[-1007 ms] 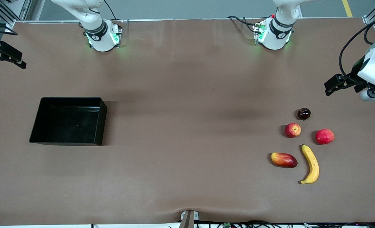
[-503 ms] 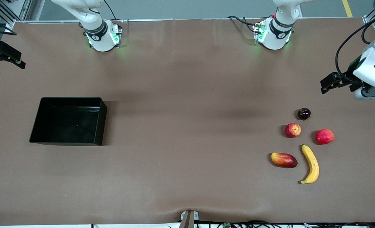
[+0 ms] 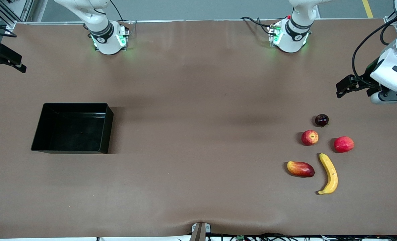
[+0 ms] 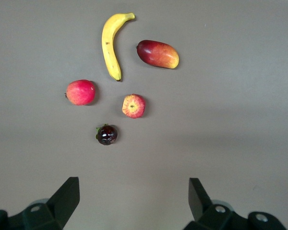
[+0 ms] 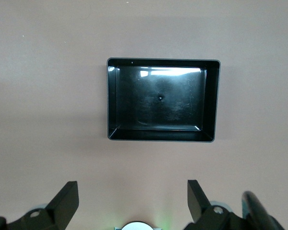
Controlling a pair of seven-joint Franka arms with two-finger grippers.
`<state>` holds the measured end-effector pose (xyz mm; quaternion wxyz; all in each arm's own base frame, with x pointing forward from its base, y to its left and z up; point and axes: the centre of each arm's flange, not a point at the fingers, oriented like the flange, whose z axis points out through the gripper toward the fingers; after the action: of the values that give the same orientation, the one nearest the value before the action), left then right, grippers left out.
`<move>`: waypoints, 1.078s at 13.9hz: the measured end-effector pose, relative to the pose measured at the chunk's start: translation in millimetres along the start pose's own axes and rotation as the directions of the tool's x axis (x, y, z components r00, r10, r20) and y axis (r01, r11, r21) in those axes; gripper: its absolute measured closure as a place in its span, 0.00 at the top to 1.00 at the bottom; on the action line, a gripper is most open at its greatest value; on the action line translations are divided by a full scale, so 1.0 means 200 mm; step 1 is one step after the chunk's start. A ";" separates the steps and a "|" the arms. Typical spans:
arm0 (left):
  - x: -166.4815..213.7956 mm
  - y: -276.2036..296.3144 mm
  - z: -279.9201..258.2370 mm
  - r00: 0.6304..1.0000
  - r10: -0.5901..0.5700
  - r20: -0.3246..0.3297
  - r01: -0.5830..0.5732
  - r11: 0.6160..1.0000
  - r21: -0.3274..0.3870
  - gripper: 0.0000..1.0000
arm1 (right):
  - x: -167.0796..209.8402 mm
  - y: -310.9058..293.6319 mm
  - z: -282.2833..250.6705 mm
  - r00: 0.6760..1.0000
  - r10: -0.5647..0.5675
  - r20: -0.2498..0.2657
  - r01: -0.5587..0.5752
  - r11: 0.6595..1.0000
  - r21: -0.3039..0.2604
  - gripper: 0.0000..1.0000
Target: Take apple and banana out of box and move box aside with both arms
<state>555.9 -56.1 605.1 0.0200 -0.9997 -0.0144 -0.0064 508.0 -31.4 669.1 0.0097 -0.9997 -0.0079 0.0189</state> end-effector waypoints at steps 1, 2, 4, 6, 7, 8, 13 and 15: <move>0.00 0.00 -0.01 1.000 0.002 -0.003 -0.002 1.000 -0.001 1.00 | 0.00 0.00 0.00 1.000 0.000 0.000 0.000 1.000 0.000 1.00; 0.00 0.01 -0.01 1.000 0.002 -0.005 -0.002 1.000 -0.002 1.00 | 0.00 0.00 0.00 1.000 0.000 0.000 0.000 1.000 0.000 1.00; 0.00 0.01 -0.03 1.000 0.003 -0.012 -0.003 1.000 -0.005 1.00 | 0.00 0.00 0.00 1.000 0.000 0.000 0.000 1.000 0.000 1.00; 0.00 0.01 -0.05 1.000 0.002 -0.021 -0.002 1.000 -0.006 1.00 | 0.00 0.00 0.00 1.000 0.000 0.001 0.000 1.000 0.002 1.00; 0.00 0.01 -0.06 1.000 0.002 -0.025 -0.002 1.000 -0.006 1.00 | 0.00 0.00 0.00 1.000 -0.001 0.001 0.001 1.000 0.005 1.00; 0.00 0.01 -0.06 1.000 0.002 -0.026 -0.002 1.000 -0.007 1.00 | 0.00 -0.01 0.00 1.000 -0.002 0.000 0.002 1.000 0.010 1.00; 0.01 0.01 -0.08 1.000 0.001 -0.031 -0.002 1.000 -0.007 1.00 | 0.00 0.01 0.00 1.000 0.005 0.000 -0.005 1.000 0.013 1.00; 0.00 0.02 -0.08 0.999 0.006 -0.034 -0.006 1.000 -0.007 1.00 | 0.00 0.03 0.00 1.000 0.012 0.001 -0.012 1.000 0.014 1.00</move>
<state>556.5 -60.3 621.5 0.0166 -0.9995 -0.0111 -0.0233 508.1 -38.1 668.2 0.0167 -0.9997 -0.0020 0.0193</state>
